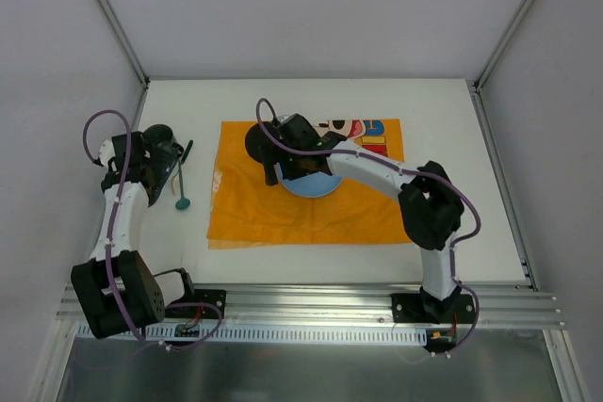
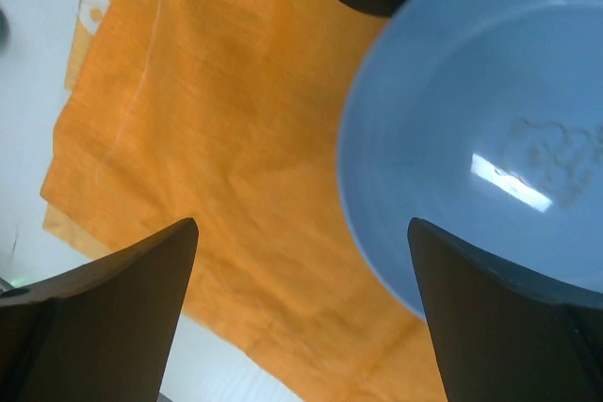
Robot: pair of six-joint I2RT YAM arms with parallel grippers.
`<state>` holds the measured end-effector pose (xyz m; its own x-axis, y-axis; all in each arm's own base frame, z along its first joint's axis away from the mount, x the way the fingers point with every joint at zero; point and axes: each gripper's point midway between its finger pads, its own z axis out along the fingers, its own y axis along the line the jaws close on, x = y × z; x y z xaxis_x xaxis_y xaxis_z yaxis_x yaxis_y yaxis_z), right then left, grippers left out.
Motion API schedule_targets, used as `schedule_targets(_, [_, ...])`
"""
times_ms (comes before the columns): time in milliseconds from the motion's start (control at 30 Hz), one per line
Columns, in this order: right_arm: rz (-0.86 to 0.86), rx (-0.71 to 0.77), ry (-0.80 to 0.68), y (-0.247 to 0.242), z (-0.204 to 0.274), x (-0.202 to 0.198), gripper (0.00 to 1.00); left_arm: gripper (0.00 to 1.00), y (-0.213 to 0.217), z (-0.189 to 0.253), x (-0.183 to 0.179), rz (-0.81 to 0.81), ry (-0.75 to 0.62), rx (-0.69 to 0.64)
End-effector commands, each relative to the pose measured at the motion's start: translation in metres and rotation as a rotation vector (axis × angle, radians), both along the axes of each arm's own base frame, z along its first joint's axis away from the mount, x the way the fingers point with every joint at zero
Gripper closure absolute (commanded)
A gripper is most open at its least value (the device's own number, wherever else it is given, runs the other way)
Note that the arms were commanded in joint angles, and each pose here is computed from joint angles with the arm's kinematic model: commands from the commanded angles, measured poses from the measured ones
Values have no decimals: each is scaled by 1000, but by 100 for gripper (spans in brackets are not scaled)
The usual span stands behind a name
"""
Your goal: Set the dinner table for one person
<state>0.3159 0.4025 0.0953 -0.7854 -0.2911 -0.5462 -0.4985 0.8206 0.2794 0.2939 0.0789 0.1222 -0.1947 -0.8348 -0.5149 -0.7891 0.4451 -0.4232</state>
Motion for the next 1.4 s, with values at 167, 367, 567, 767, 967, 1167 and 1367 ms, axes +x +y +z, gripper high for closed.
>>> schedule_targets(167, [-60, 130, -213, -41, 71, -8, 1, 14, 26, 16, 48, 21, -123, -79])
schedule_targets(367, [-67, 142, -214, -53, 64, -19, 1, 17, 42, 21, 57, 75, -151, -71])
schedule_targets(567, [-75, 151, -195, -59, 49, -28, 0, 18, 51, 26, 81, 79, -168, -81])
schedule_targets(767, [-82, 154, -179, -62, 37, -32, 1, 20, 62, 17, 98, 101, -139, -77])
schedule_targets(967, [-84, 145, -183, -66, 33, -34, 1, 21, 68, 0, 110, 116, -101, -89])
schedule_targets(1167, [-91, 148, -188, -71, 34, -33, 1, 24, 73, -14, 116, 127, -71, -93])
schedule_targets(1367, [-99, 153, -196, -78, 37, -35, 1, 27, 77, -25, 124, 128, -48, -94])
